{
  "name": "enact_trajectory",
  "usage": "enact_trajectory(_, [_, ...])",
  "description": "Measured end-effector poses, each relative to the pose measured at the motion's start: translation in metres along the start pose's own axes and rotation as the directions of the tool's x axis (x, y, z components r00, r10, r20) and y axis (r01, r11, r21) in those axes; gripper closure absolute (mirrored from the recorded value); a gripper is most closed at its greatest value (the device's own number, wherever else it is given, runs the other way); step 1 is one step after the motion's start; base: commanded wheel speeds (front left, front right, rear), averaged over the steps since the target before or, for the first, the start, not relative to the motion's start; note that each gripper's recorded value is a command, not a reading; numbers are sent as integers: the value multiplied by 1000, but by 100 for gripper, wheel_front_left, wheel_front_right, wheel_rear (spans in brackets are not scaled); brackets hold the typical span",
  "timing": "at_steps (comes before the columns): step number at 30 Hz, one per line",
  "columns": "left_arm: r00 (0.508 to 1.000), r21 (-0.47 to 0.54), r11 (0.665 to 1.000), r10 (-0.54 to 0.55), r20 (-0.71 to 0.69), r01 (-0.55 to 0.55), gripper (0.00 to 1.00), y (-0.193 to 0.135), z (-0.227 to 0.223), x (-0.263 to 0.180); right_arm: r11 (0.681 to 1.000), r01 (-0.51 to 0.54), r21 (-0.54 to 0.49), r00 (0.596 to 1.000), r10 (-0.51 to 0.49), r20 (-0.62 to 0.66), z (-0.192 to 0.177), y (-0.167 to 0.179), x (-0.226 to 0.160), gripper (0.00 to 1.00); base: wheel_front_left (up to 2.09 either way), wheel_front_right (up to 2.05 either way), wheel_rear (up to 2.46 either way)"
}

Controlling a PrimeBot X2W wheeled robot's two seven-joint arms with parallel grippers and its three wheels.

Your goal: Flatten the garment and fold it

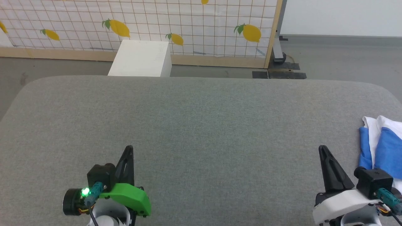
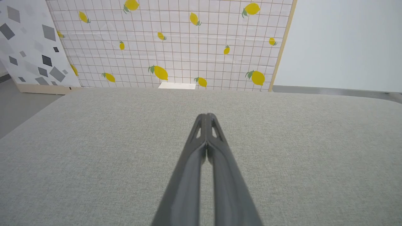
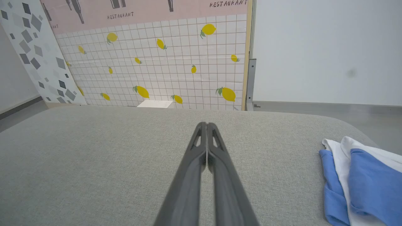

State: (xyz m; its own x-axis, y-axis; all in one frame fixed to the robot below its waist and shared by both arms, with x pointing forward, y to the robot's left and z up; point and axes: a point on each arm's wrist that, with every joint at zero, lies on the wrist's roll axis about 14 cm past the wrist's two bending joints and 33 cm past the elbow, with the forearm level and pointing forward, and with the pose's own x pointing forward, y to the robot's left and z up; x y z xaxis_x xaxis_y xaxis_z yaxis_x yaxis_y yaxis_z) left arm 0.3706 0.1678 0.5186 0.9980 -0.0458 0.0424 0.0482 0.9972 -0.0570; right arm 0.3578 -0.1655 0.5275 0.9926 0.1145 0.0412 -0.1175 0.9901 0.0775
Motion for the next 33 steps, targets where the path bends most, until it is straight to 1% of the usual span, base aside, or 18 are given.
enact_trajectory(33, [1000, 46, 999, 14, -21, -13, 100, 3, 5, 2, 998, -8, -60, 999, 6, -32, -3, 2, 5, 100, 0, 0, 0])
